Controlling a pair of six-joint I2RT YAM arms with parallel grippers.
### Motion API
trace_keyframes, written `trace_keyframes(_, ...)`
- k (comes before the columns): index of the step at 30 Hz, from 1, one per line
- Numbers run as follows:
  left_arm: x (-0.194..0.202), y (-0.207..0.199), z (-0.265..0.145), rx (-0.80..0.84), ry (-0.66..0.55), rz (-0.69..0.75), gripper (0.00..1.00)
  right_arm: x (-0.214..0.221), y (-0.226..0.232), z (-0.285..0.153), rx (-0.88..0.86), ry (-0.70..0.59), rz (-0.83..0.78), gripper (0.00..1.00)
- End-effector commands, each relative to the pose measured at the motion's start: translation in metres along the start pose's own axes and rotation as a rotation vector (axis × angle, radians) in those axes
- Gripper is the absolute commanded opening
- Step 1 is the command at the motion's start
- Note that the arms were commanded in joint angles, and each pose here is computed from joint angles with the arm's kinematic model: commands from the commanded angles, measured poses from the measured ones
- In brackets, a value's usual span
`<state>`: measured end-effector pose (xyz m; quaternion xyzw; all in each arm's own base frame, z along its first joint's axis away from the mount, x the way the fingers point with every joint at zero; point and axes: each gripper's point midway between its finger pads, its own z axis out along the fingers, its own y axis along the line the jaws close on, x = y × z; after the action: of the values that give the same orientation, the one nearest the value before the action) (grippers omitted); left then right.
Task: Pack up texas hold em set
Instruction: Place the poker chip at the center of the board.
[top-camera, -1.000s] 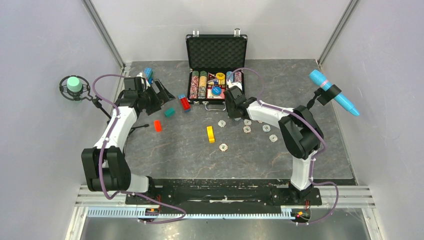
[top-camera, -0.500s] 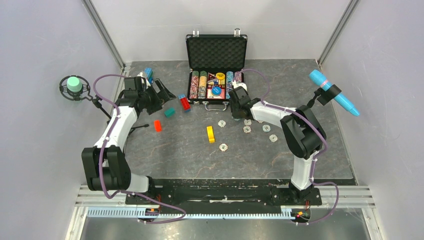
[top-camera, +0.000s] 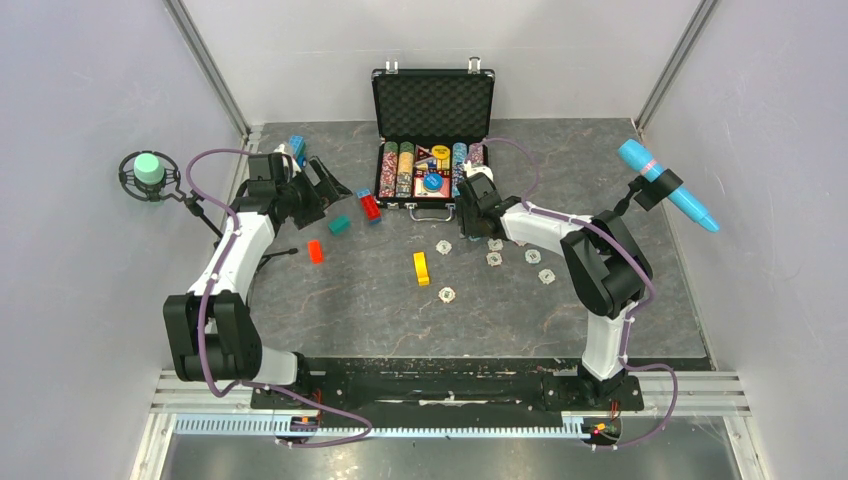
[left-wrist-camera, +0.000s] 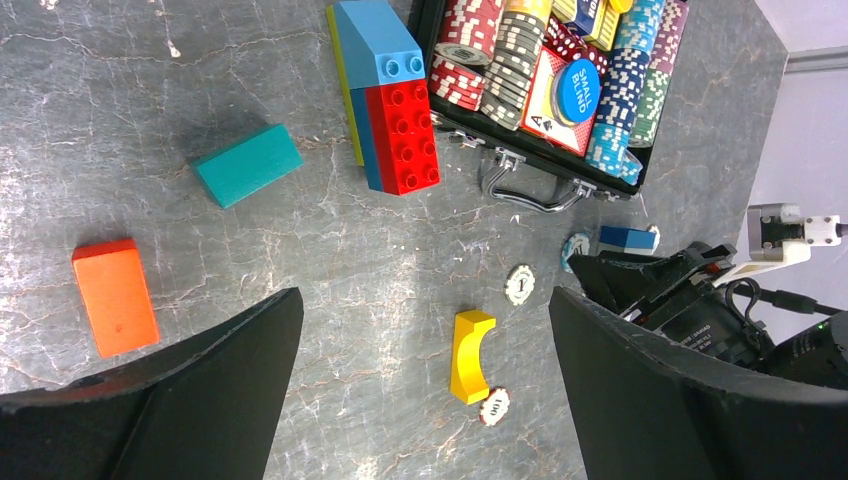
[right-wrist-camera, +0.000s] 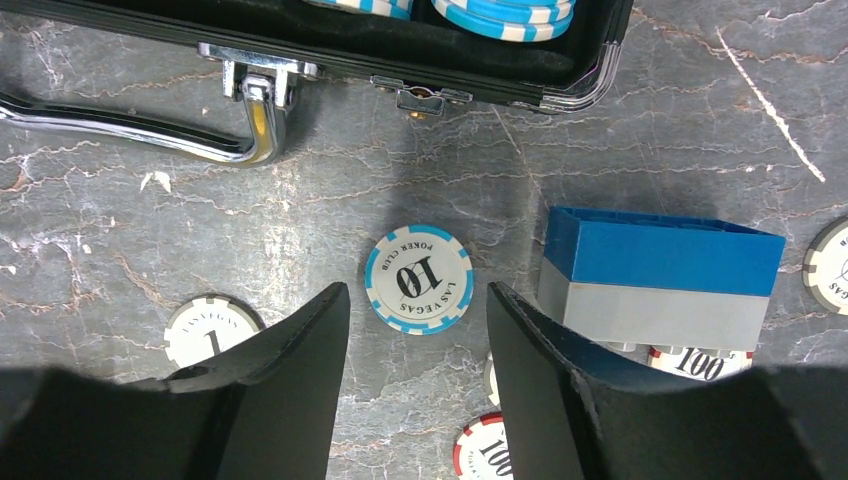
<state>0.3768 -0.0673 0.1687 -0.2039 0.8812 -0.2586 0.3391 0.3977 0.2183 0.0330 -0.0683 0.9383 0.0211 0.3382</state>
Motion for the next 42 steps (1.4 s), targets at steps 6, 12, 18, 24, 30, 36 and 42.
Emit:
trace_keyframes(6, -0.007, -0.011, 0.000, 0.052, -0.009, -0.013, 1.00, -0.014, 0.001, -0.003, -0.005, -0.040, 0.013, 0.58)
trace_keyframes(12, -0.007, -0.011, 0.000, 0.053, -0.009, -0.011, 1.00, -0.022, 0.003, -0.013, -0.034, -0.059, 0.011, 0.58)
trace_keyframes(18, -0.007, -0.010, 0.000, 0.050, -0.011, -0.010, 1.00, -0.034, -0.006, -0.045, -0.051, -0.114, -0.016, 0.62)
trace_keyframes(24, -0.007, -0.011, 0.000, 0.053, -0.010, -0.009, 1.00, -0.013, -0.064, -0.070, 0.012, -0.127, 0.061, 0.68)
trace_keyframes(30, -0.006, -0.010, 0.000, 0.052, -0.007, -0.012, 1.00, 0.025, -0.120, -0.076, 0.130, -0.090, 0.105, 0.75)
trace_keyframes(36, -0.006, -0.010, 0.001, 0.051, -0.007, -0.014, 1.00, 0.061, -0.130, -0.059, 0.101, -0.006, 0.163, 0.72)
trace_keyframes(42, -0.005, -0.010, 0.001, 0.052, -0.003, -0.015, 1.00, 0.068, -0.130, -0.048, 0.092, 0.031, 0.168, 0.64)
